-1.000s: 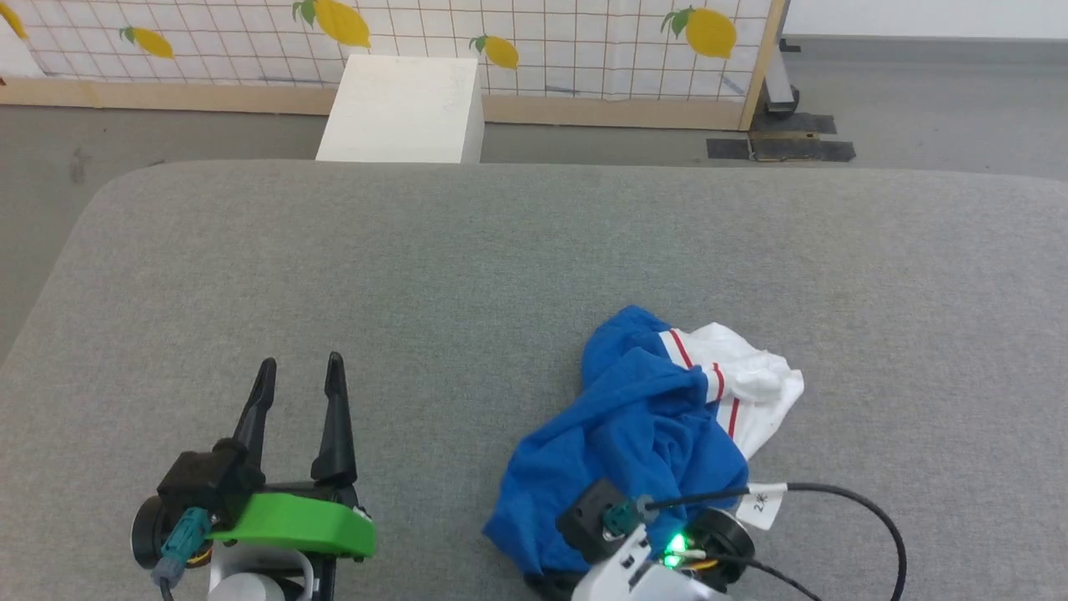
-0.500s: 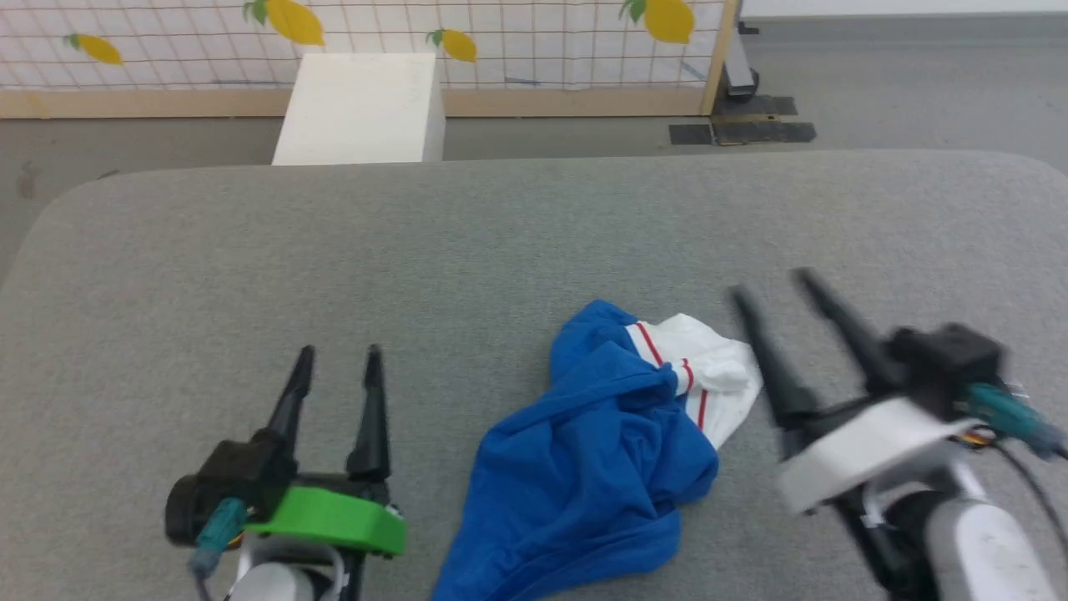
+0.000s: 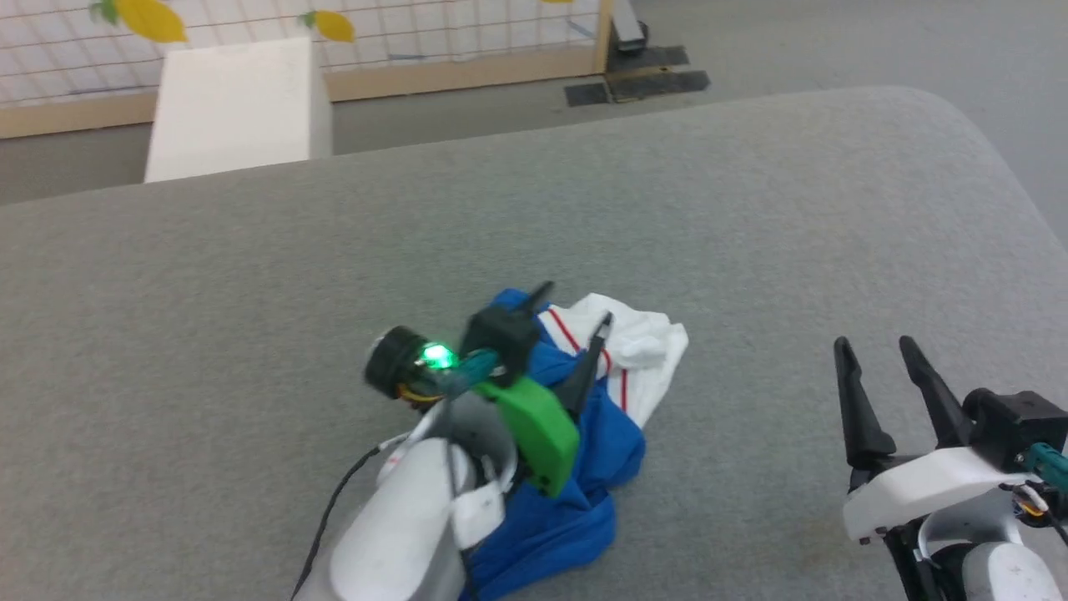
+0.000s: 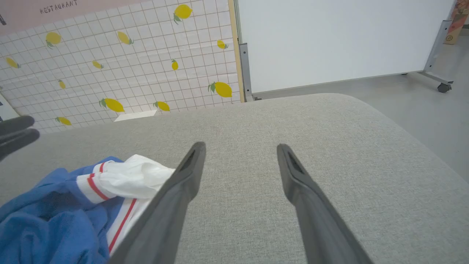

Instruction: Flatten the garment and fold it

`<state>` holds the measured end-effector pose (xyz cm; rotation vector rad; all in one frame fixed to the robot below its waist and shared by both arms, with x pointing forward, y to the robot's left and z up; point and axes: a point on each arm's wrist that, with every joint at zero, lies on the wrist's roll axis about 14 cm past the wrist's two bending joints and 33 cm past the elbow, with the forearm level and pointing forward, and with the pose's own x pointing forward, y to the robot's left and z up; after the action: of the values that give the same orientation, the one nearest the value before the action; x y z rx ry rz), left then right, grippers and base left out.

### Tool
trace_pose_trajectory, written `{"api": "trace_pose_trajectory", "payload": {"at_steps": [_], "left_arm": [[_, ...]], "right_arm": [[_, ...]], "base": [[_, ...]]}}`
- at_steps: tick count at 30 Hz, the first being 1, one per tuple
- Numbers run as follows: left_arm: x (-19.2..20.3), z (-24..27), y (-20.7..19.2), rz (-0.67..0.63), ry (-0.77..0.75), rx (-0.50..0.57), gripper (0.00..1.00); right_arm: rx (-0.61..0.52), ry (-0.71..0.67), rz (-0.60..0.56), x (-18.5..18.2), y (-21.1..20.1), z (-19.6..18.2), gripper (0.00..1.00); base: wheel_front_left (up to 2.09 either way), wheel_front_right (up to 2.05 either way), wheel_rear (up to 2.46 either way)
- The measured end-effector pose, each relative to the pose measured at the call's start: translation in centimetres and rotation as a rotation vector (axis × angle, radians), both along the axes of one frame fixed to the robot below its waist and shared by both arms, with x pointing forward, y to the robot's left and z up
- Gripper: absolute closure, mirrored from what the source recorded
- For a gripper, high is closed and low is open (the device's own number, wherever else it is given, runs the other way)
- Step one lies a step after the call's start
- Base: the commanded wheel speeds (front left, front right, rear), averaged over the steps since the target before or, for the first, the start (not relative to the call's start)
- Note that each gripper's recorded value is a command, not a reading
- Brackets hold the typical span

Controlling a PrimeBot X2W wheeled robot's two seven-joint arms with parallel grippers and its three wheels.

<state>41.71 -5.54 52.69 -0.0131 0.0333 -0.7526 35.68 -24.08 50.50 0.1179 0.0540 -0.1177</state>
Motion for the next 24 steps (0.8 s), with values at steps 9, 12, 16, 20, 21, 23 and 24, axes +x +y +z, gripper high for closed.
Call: {"api": "trace_pose_trajectory", "payload": {"at_steps": [9, 12, 16, 20, 21, 23, 24], "left_arm": [[-1.1, -6.8, -5.3, -0.186, 0.272, 0.345, 0.0], [-0.9, -8.4, -5.5, -0.183, 0.331, 0.466, 0.0], [-1.0, -9.8, -5.0, -0.185, 0.37, 0.594, 1.0], [-1.0, -10.2, -4.0, -0.189, 0.372, 0.661, 1.0], [-0.9, -10.1, -3.8, -0.185, 0.365, 0.666, 1.0], [-0.7, -9.6, -3.6, -0.178, 0.347, 0.662, 1.0], [-0.4, -9.1, -3.5, -0.169, 0.336, 0.642, 1.0]], "right_arm": [[0.022, 0.041, -0.069, -1.9, -1.7, -1.6, 0.0], [0.024, 0.053, -0.088, -2.4, -2.2, -1.9, 0.0], [0.024, 0.055, -0.089, -2.6, -2.2, -2.0, 0.0], [0.029, 0.046, -0.073, -2.3, -1.7, -1.8, 0.0], [0.03, 0.045, -0.067, -2.2, -1.6, -1.7, 0.0], [0.035, 0.04, -0.054, -1.9, -1.2, -1.6, 0.0], [0.036, 0.038, -0.045, -1.8, -0.9, -1.5, 0.0]], "base": [[0.0, 0.0, 0.0], [0.0, 0.0, 0.0], [0.0, 0.0, 0.0], [0.0, 0.0, 0.0], [0.0, 0.0, 0.0], [0.0, 0.0, 0.0], [0.0, 0.0, 0.0]]}}
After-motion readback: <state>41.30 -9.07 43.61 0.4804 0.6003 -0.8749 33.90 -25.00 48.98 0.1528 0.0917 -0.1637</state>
